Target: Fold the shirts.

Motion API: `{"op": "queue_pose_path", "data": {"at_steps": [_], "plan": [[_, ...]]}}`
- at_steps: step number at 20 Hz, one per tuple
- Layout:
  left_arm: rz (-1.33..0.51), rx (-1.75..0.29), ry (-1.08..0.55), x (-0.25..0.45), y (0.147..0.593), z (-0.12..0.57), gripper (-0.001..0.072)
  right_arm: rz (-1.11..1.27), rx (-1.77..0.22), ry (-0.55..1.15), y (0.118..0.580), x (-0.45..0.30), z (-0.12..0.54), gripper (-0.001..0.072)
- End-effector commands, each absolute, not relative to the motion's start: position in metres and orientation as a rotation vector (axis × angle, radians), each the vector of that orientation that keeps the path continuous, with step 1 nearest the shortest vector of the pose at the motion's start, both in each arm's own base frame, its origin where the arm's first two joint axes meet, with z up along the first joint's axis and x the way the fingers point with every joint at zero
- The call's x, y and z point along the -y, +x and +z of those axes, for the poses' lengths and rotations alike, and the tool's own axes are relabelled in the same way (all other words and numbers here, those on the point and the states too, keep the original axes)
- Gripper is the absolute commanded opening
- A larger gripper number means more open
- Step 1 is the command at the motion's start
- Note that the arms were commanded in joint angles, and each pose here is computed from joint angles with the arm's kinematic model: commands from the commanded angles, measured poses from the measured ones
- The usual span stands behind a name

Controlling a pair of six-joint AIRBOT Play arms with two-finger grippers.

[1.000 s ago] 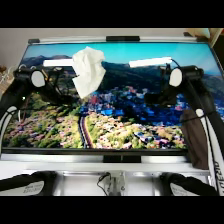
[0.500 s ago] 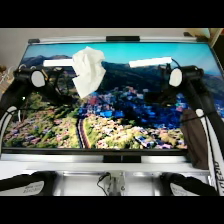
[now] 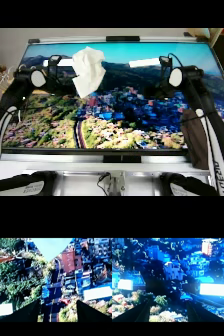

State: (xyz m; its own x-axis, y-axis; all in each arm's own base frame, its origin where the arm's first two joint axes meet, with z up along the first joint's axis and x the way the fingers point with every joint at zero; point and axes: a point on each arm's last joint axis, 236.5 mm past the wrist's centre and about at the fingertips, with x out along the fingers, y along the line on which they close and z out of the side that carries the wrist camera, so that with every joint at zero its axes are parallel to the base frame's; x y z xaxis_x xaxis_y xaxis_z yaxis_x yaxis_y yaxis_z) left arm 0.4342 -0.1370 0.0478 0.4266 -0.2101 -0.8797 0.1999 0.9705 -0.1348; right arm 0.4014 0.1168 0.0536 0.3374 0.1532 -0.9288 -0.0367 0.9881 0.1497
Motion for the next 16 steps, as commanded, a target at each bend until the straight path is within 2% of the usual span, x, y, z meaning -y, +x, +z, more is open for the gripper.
{"op": "queue_pose_path", "data": {"at_steps": [1, 2, 3, 4, 5, 6, 9, 10, 11, 16], "plan": [[-0.248, -1.033, -0.079, 0.145, 0.454, 0.051, 0.0506, 0.140, -1.204, 0.102, 0.405, -0.119, 0.055, 0.0562], [-0.237, -1.052, -0.077, 0.142, 0.456, 0.040, 0.0508, 0.146, -1.204, 0.110, 0.405, -0.121, 0.055, 0.0561], [-0.215, -1.095, -0.085, 0.134, 0.460, 0.023, 0.0549, 0.156, -1.200, 0.125, 0.405, -0.125, 0.056, 0.0561], [-0.188, -1.143, -0.101, 0.123, 0.465, 0.005, 0.0690, 0.171, -1.201, 0.147, 0.405, -0.130, 0.057, 0.0561], [-0.163, -1.198, -0.158, 0.112, 0.471, -0.016, 0.0720, 0.187, -1.204, 0.170, 0.404, -0.136, 0.058, 0.0561], [-0.149, -1.243, -0.256, 0.105, 0.478, -0.032, 0.0720, 0.202, -1.209, 0.191, 0.402, -0.141, 0.059, 0.0561], [-0.204, -1.263, -0.733, 0.113, 0.511, -0.049, 0.0720, 0.235, -1.221, 0.234, 0.399, -0.152, 0.061, 0.0561], [-0.240, -1.252, -0.813, 0.116, 0.519, -0.051, 0.0720, 0.238, -1.222, 0.238, 0.398, -0.153, 0.061, 0.0561], [-0.246, -1.254, -0.867, 0.117, 0.524, -0.058, 0.0720, 0.238, -1.222, 0.238, 0.398, -0.153, 0.061, 0.0561], [-0.200, -1.188, -0.928, 0.127, 0.548, -0.083, 0.0720, 0.238, -1.223, 0.237, 0.398, -0.153, 0.061, 0.0561]]}}
